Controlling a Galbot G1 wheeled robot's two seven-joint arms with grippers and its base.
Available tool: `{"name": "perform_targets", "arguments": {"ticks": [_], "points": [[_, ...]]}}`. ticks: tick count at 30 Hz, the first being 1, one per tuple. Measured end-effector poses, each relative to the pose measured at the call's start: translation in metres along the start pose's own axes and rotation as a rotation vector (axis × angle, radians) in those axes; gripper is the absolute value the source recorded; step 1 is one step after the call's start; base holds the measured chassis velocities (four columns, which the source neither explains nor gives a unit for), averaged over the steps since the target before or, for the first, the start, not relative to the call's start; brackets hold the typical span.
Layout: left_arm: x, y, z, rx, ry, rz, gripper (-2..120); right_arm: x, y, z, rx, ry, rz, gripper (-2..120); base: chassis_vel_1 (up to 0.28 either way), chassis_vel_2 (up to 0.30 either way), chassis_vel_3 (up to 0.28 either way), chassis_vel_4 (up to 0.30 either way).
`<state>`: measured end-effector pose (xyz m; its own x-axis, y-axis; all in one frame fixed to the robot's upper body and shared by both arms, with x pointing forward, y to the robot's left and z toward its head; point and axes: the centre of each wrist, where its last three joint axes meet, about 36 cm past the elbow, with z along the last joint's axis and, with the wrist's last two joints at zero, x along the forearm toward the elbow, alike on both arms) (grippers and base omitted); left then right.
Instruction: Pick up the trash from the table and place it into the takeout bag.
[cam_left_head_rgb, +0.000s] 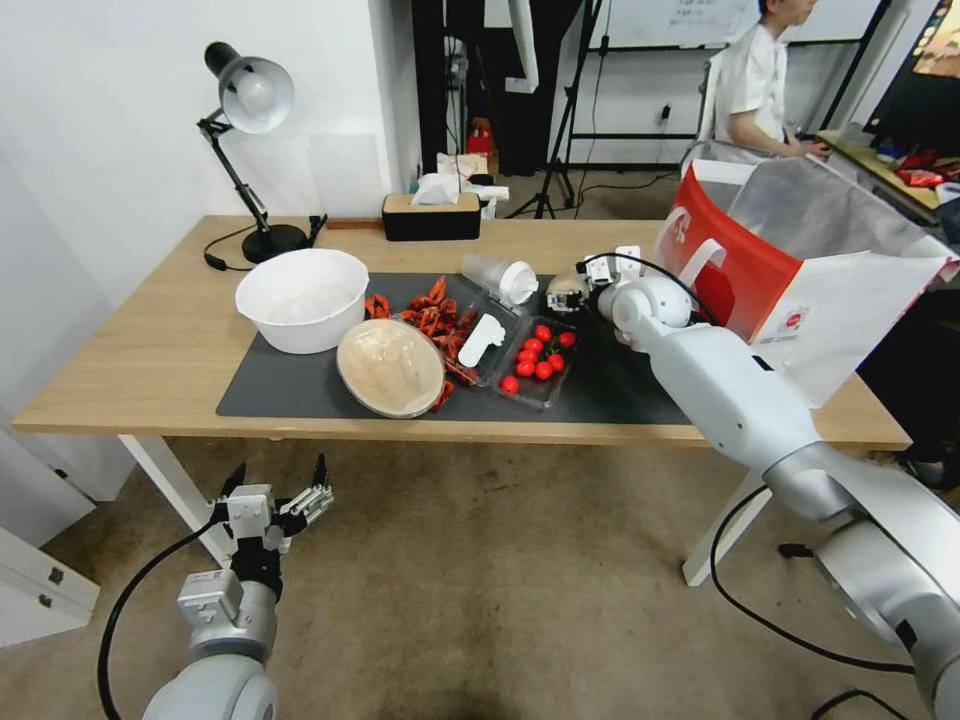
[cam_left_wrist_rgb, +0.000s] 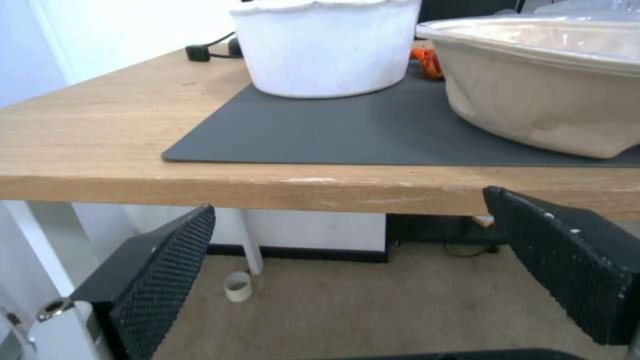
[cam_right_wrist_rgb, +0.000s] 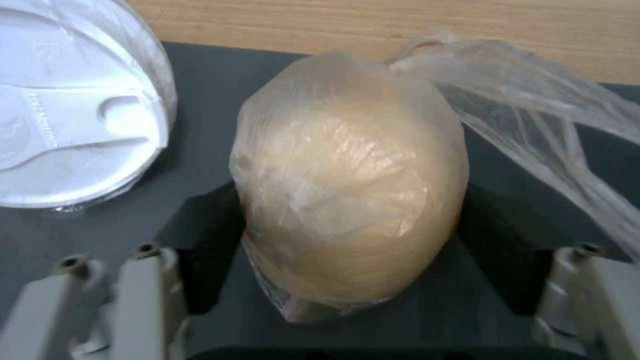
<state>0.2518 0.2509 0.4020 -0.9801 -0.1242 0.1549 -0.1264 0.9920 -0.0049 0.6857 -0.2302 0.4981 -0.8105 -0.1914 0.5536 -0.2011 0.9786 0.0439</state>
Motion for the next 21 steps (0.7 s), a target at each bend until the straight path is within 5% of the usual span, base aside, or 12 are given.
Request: {"name": "perform_targets", "arguments": {"ticks": [21], "points": [[0.003, -0.001, -0.003, 0.001, -0.008, -0.002, 100, 0.034, -0.001, 0.013, 0.021, -0.058, -0.028, 17, 0.000, 0.000, 0.000, 0.000]]}}
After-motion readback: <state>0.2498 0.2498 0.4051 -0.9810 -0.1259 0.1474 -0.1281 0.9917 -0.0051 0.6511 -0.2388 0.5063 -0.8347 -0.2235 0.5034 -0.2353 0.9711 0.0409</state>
